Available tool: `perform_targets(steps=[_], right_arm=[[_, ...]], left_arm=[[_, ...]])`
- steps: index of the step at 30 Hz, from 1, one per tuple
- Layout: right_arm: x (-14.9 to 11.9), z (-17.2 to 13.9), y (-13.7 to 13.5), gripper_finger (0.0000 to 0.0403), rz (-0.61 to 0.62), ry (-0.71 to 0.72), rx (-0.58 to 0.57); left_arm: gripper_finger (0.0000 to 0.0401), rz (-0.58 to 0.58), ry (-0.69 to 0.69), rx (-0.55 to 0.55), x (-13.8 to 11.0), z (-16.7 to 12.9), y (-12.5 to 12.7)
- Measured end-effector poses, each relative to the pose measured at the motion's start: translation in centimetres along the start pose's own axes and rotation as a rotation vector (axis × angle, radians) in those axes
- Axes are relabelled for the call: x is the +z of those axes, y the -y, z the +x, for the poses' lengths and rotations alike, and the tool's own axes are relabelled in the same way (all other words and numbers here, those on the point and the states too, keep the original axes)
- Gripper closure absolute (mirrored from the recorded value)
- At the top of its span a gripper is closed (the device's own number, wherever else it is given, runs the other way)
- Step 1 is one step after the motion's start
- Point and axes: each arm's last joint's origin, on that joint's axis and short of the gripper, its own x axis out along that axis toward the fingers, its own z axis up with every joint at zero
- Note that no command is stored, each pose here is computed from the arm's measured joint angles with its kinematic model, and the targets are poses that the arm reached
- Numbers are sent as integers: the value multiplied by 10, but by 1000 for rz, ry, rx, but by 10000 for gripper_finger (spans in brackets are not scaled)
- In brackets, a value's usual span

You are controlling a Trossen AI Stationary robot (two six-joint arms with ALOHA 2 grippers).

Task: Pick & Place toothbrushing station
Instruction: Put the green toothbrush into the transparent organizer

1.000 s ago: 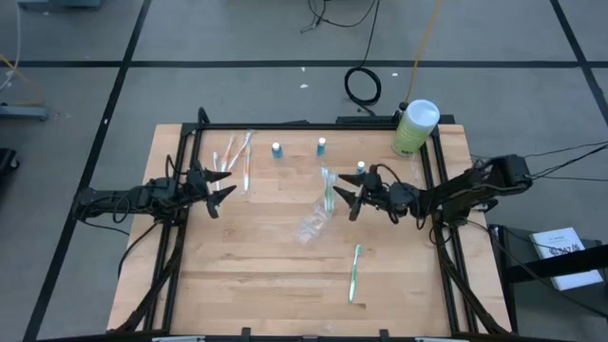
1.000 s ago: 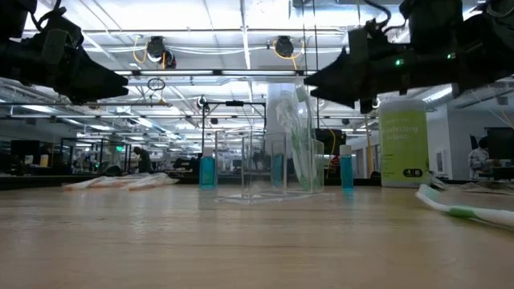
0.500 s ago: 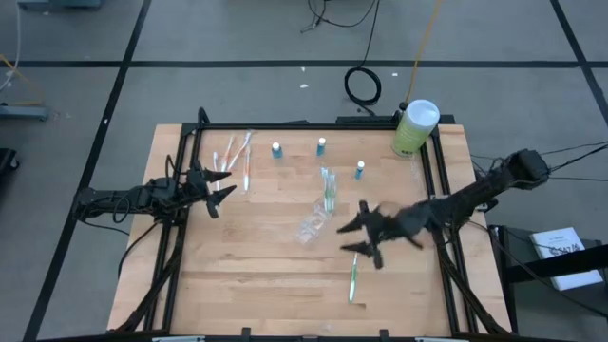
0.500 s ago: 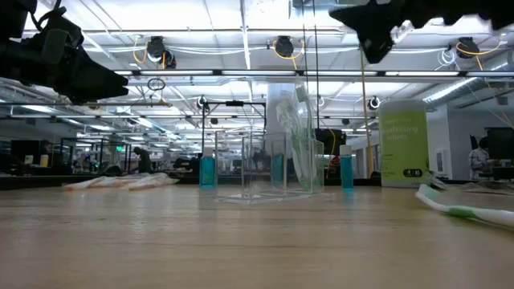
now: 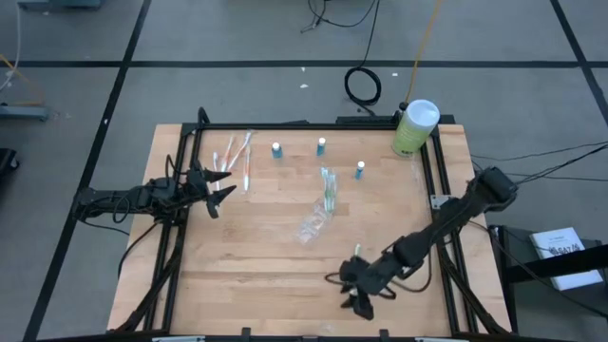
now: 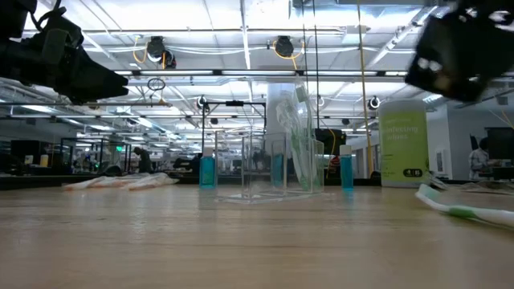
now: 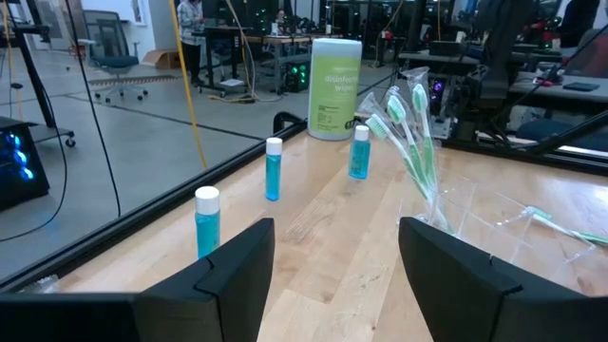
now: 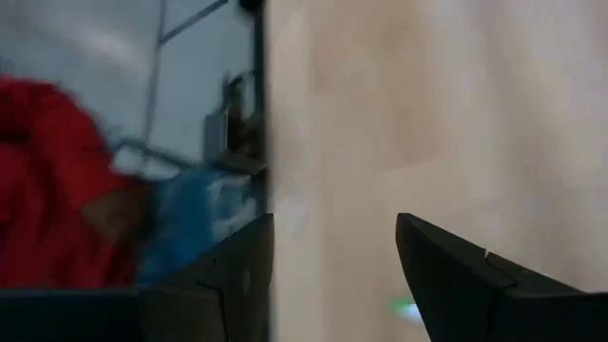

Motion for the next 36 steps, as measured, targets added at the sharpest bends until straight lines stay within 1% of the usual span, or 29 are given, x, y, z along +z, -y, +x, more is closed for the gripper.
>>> perform_targets(steps=[4,10,13,16,19,22,25,29,30,32,36], right_arm=[[-13,21,10,190,89,-75,-42],[-24,40,25,190,180,-130,-127],[-29,37,30,190,244,-202,-178],[-31,26,33,191,298,-247,-256],[-32,13,35,191,318,-274,-315],[-26,-2,32,191,304,-228,-339],[-20,-20,29,191,283,-134,-387],[-14,-38,31,191,231,38,-529],[-14,-39,32,191,220,66,-559],[-14,-35,36,191,206,76,-597],[-15,-16,50,194,202,18,-639]], left_arm=[[167,0,0,0,0,0,0],[166,0,0,0,0,0,0],[166,0,0,1,0,0,0],[166,0,0,0,0,0,0],[167,0,0,0,0,0,0],[167,0,0,0,0,0,0],[167,0,0,0,0,0,0],[167,0,0,1,0,0,0],[166,0,0,1,0,0,0],[167,0,0,1,0,0,0],[167,0,0,0,0,0,0]])
